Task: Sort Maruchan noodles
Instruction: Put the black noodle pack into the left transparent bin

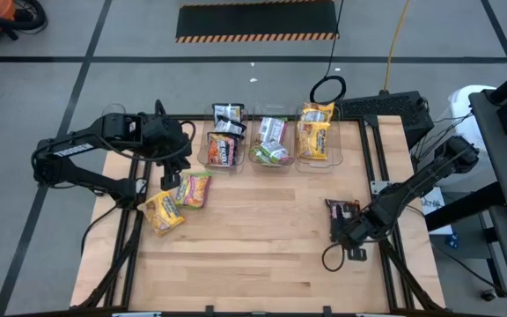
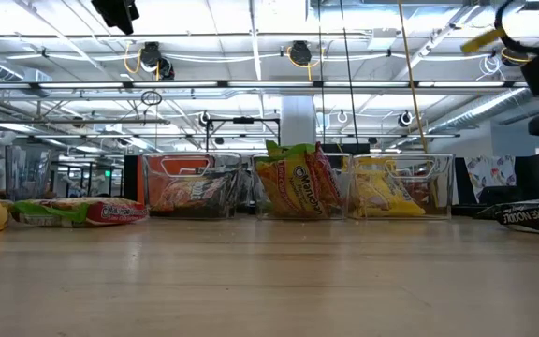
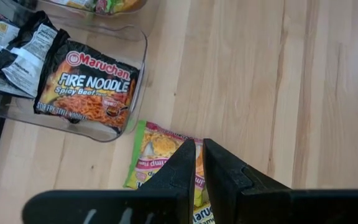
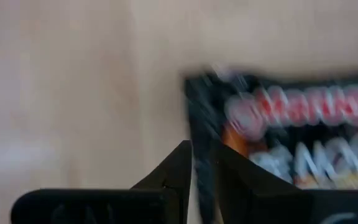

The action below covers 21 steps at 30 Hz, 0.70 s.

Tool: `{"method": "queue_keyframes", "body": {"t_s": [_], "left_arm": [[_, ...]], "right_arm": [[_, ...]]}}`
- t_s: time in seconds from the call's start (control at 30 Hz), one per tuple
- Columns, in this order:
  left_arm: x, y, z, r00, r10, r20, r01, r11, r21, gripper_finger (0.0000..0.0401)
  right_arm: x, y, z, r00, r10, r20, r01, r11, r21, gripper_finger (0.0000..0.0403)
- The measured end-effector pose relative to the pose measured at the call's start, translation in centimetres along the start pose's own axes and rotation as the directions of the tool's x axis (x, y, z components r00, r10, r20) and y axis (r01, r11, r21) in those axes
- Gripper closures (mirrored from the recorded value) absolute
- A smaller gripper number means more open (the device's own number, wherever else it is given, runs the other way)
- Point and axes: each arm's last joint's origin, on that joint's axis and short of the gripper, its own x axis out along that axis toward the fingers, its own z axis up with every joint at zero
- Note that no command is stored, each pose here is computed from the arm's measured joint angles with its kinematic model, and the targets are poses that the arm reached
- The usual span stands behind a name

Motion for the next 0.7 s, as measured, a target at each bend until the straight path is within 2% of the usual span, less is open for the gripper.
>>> {"method": "queue_keyframes", "body": {"t_s": [0.1,0.2,0.43,0.7], "left_arm": [[0.0,0.0,0.0,1.0,0.0,0.0,0.0,1.0,0.0,0.0364],[0.0,0.0,0.0,1.0,0.0,0.0,0.0,1.0,0.0,0.0364],[0.0,0.0,0.0,1.0,0.0,-0.001,0.0,1.0,0.0,0.0364],[0.0,0.0,0.0,1.0,0.0,-0.001,0.0,1.0,0.0,0.0364]], "right_arm": [[0.6,-0.2,-0.4,0.996,-0.048,-0.075,0.047,0.999,-0.011,0.0351],[1.0,-0.2,-0.3,0.993,-0.063,-0.095,0.06,0.998,-0.035,0.0351],[1.2,0.6,0.1,0.992,0.064,-0.109,-0.067,0.997,-0.03,0.0351],[1.2,0.8,-0.1,0.995,0.035,-0.095,-0.039,0.998,-0.041,0.0351]]}}
